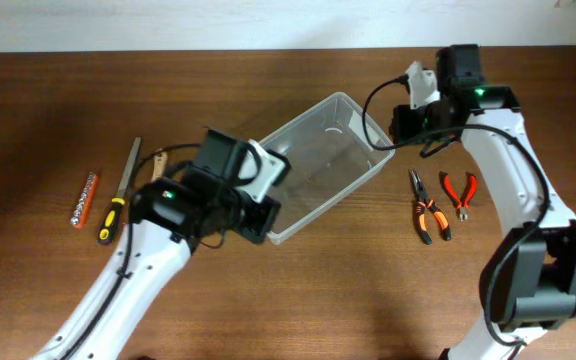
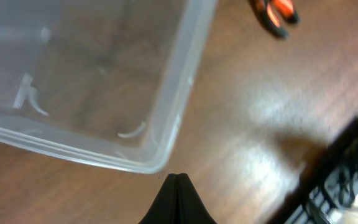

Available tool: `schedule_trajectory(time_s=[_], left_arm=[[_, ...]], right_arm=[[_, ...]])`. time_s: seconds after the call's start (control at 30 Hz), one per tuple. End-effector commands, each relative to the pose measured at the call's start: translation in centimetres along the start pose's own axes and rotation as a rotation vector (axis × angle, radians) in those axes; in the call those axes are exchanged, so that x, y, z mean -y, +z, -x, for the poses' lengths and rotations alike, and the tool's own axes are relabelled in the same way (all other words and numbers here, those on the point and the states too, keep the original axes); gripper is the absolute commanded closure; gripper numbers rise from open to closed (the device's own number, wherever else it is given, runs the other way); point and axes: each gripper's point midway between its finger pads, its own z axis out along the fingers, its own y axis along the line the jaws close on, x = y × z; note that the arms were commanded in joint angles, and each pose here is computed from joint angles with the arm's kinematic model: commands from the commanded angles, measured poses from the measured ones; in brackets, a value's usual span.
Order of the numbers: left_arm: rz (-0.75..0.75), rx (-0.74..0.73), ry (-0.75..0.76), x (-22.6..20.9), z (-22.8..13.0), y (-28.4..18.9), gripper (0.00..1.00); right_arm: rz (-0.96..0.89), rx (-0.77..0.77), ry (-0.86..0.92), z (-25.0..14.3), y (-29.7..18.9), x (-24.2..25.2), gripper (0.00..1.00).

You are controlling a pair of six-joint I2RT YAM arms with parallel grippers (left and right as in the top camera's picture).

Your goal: Pack container

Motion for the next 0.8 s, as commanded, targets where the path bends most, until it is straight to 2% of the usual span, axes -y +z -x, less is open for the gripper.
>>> schedule_trajectory(time_s=[0.0,0.23,0.47,0.77], left_arm=[[-0.027,-0.092,0.053,2.0,-2.2,1.9,0.98],[0.062,-0.201,0.154,2.7,-4.8,5.3,0.98],[0.085,-0.257,0.152,1.5,-4.9,10.0,0.98],[0.095,-0.330,0.138,0.3,-6.1,13.6,0.98]], right_arm=[[0.025,-0.027,-0.019,-0.2,1.3,-1.1,0.96],[0.028,-0.048,-0.018,-0.7,1.7,-1.3,0.96],[0.026,-0.083,0.064,-1.9,2.3,-1.2,0.96],[0.041,-0.108,0.031,-2.4,4.0,-2.8,0.96]])
